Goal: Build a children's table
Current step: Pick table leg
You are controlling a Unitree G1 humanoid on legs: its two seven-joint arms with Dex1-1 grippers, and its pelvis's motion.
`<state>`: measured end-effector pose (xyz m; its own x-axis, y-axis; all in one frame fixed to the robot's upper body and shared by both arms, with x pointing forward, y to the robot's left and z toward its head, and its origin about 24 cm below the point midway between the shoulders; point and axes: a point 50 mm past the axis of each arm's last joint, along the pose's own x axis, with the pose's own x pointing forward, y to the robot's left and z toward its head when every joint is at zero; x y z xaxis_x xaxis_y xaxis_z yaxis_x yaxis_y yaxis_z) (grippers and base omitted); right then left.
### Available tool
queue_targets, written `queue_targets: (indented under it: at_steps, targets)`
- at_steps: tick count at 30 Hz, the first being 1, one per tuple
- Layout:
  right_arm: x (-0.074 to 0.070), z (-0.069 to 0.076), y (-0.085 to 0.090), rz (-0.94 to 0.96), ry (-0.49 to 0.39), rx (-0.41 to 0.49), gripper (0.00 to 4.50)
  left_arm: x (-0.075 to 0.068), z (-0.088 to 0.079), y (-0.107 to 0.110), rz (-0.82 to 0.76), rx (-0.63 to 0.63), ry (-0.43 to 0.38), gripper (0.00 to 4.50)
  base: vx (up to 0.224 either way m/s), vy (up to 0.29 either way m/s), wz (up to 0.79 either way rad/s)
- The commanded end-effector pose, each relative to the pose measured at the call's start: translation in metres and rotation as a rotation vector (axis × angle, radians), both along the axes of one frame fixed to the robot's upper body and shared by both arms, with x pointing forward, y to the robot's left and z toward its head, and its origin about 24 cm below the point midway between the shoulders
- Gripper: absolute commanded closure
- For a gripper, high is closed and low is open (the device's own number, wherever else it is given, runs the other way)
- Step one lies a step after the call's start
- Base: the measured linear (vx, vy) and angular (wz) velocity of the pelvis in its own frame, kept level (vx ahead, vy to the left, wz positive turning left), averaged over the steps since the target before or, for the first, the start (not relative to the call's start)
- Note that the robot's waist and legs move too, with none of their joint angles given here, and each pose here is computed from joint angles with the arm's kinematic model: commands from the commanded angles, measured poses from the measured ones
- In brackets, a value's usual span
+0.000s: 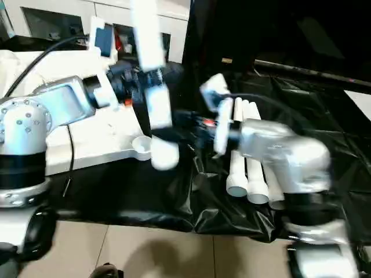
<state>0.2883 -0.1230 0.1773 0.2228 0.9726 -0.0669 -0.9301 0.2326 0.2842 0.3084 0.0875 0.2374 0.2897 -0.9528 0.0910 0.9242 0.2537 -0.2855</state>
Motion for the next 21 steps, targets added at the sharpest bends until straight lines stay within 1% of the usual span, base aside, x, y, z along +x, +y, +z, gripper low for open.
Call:
queue_targets:
  at_steps: [1,4,8,16,21]
  targets:
    - [-0.004,0.003,-0.003,0.023,-0.004,-0.005,0.95,-0.008,0.003,-0.007,-0.078,-0.001,-0.035,2.64,0.000,0.000,0.00]
    - [-0.004,0.000,-0.002,0.035,-0.001,-0.022,0.95,-0.013,0.007,-0.011,-0.135,-0.023,-0.056,2.64,0.000,0.000,0.00]
    - [-0.005,-0.003,0.000,0.044,0.010,-0.026,0.95,-0.014,0.009,-0.013,-0.167,-0.046,-0.071,2.64,0.000,0.000,0.00]
    - [-0.007,-0.004,0.003,0.067,0.026,-0.007,0.95,-0.018,0.007,-0.015,-0.216,-0.041,-0.076,2.64,0.000,0.000,0.00]
    - [-0.009,-0.007,0.005,0.084,0.035,-0.010,0.95,-0.019,0.006,-0.017,-0.243,-0.043,-0.071,2.64,0.000,0.000,0.00]
